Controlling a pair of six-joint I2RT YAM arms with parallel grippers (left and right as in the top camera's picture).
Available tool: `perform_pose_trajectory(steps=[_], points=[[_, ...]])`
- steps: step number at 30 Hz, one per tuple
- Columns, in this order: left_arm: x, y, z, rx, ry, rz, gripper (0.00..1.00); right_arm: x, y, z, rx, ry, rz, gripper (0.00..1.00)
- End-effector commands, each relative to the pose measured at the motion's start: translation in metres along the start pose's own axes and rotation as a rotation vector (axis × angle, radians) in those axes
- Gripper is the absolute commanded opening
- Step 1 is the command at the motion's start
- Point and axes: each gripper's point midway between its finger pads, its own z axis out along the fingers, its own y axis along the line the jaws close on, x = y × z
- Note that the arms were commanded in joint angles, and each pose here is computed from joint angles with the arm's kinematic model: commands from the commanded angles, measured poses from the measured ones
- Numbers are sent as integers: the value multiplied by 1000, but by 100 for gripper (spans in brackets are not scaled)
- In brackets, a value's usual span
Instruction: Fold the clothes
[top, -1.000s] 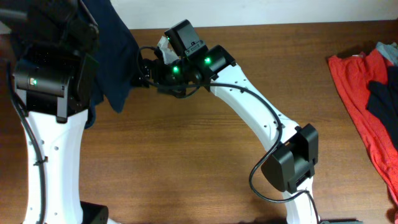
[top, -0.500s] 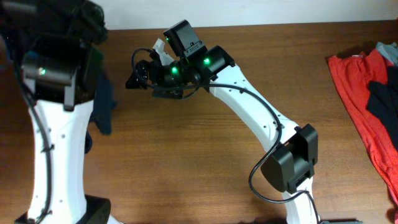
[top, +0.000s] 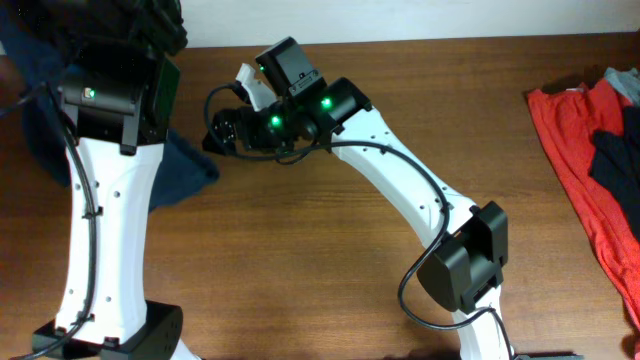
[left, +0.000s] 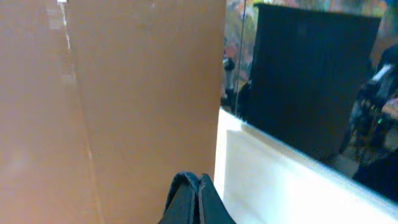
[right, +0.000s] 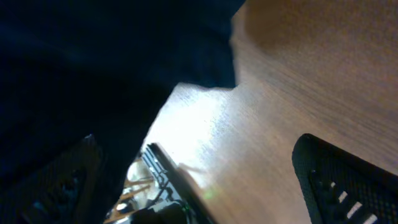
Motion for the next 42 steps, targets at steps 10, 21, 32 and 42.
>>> perform_pose_trajectory(steps=[10, 21, 32, 42], points=[[-36, -9, -30, 91, -64, -52, 1, -4, 27, 22, -52, -52, -483, 99], [-48, -3, -30, 80, -94, -52, 1, 10, -3, 65, 202, -27, -580, 97], [-52, 0, -30, 77, -105, -42, 1, -8, -27, 50, 275, -66, -533, 52], [-52, -1, -30, 81, -107, -42, 1, 19, 21, 58, -32, 19, -636, 70]])
